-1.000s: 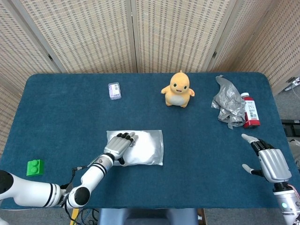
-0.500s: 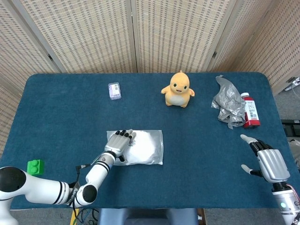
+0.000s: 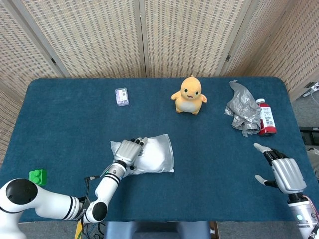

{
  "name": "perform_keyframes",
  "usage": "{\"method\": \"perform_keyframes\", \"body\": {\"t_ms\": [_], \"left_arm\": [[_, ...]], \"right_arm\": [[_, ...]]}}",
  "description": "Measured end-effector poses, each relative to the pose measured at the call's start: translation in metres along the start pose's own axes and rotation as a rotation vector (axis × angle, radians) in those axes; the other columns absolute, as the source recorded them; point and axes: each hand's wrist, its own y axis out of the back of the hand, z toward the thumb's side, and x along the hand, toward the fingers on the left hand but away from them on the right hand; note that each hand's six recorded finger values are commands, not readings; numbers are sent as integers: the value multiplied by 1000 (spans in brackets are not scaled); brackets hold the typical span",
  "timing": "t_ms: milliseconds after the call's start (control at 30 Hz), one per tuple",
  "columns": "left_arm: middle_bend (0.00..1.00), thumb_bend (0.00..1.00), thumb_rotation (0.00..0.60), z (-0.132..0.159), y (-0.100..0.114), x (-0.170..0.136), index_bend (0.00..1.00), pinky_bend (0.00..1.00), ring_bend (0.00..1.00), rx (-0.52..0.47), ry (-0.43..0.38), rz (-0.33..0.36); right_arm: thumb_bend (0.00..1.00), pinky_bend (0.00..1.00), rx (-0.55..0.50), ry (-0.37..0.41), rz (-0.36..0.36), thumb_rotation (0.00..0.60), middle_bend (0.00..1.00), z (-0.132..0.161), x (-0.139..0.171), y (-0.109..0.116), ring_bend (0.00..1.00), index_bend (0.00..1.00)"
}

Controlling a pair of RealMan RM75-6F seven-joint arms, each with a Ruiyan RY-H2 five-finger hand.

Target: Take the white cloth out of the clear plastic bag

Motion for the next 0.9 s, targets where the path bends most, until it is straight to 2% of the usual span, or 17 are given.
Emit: {"method": "perform_keyframes", "body": {"t_ms": [133,333,667,900], "left_arm": [[506,0,600,2,1,0,354,608,496,8,-13,46],[629,40,600,5,5,-2,471,689,593,7,-44,133],[653,60,600,5,20,-18,494,705,610,-81,-119,320],[653,60,600,4,41,-39,491,706,610,-107,-174,449]], "right_arm": [[19,428,-3,3,3,600,271,1,-1,-1,240,164],[19,428,-9,9,2,600,279,3,-3,-2,241,164],[21,428,-50,39,-43,600,281,11,-11,6,241,178],[36,428,-110,117,-97,600,265,35,-30,18,239,371]]}}
